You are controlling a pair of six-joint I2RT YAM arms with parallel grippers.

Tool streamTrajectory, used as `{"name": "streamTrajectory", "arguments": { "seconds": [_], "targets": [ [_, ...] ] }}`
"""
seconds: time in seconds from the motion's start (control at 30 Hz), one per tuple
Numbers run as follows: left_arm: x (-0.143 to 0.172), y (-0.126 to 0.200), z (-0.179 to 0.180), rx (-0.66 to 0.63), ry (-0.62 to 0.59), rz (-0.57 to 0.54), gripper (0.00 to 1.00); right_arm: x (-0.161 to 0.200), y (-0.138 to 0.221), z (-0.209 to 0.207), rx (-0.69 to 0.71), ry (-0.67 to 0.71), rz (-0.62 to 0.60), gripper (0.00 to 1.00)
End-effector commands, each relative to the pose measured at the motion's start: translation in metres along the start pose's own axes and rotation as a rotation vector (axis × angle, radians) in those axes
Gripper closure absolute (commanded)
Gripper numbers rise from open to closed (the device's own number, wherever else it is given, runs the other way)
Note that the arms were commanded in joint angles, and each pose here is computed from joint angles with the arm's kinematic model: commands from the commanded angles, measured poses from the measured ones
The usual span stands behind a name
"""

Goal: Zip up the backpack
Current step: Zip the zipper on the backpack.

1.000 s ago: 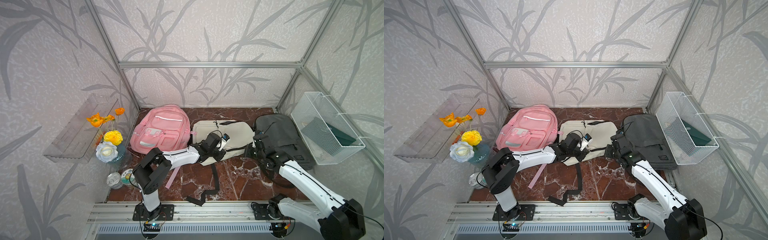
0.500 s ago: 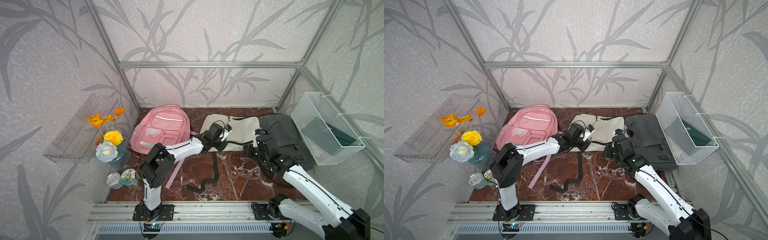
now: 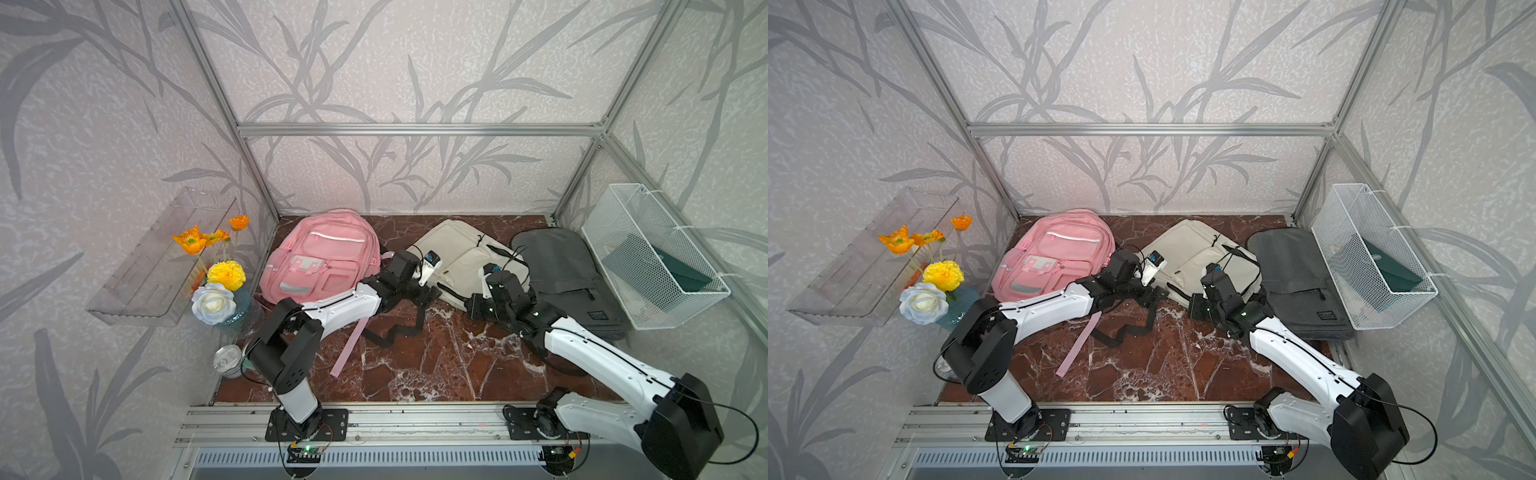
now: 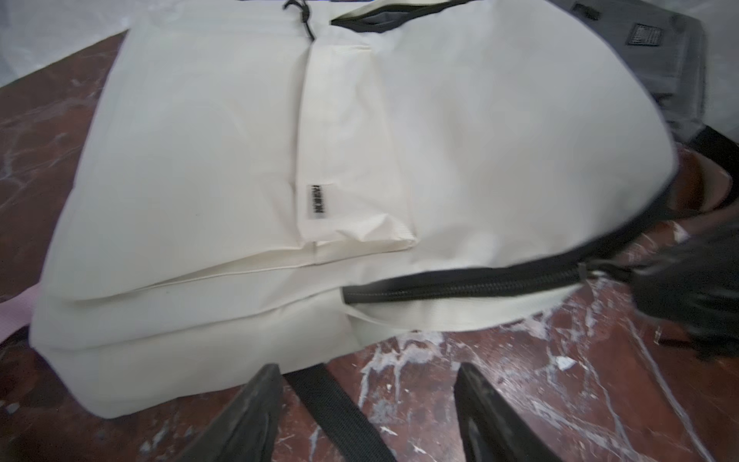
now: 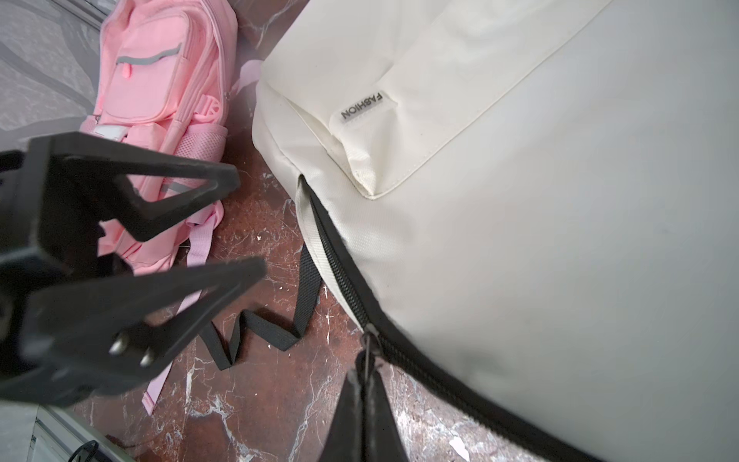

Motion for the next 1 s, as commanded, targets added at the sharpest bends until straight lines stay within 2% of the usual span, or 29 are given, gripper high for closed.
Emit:
{"name": "streamTrajectory", "arguments": {
  "seconds": [0.0, 0.27, 0.47, 0.63, 0.77, 0.97],
  "targets": [
    [-0.021, 0.002, -0.009, 0.11, -0.078, -0.127, 0.29, -0.009, 0.005, 0.02, -0.079, 0.0, -0.024, 1.0],
    [-0.027, -0.019, -0.021, 0.244, -0.216, -0.174, 0.28, -0.009, 0.013, 0.019, -0.079, -0.001, -0.045, 1.0],
    [-0.021, -0.037, -0.02, 0.248, -0.314, -0.228, 0.31, -0.008, 0.017, 0.018, -0.087, -0.001, -0.055, 1.0],
    [-0.02, -0.049, -0.021, 0.279, -0.326, -0.225, 0.42, -0.008, 0.018, 0.017, -0.084, -0.002, -0.056, 1.0],
    [-0.015, -0.058, -0.023, 0.283, -0.339, -0.184, 0.55, -0.008, 0.017, 0.018, -0.084, -0.001, -0.056, 1.0],
    [-0.005, -0.06, -0.019, 0.2, -0.338, -0.138, 0.71, -0.009, 0.018, 0.013, -0.048, -0.004, -0.072, 1.0]
  ]
}}
Point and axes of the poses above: each gripper's point midway between its finger pads, its own y axis back along the fingers, its own z axis along the line the jaws close on, x = y × z, the point moved 9 cm from there along y, back along the fingers, and after that the axes turned 15 degrees about -y, right-handed, at the moved point
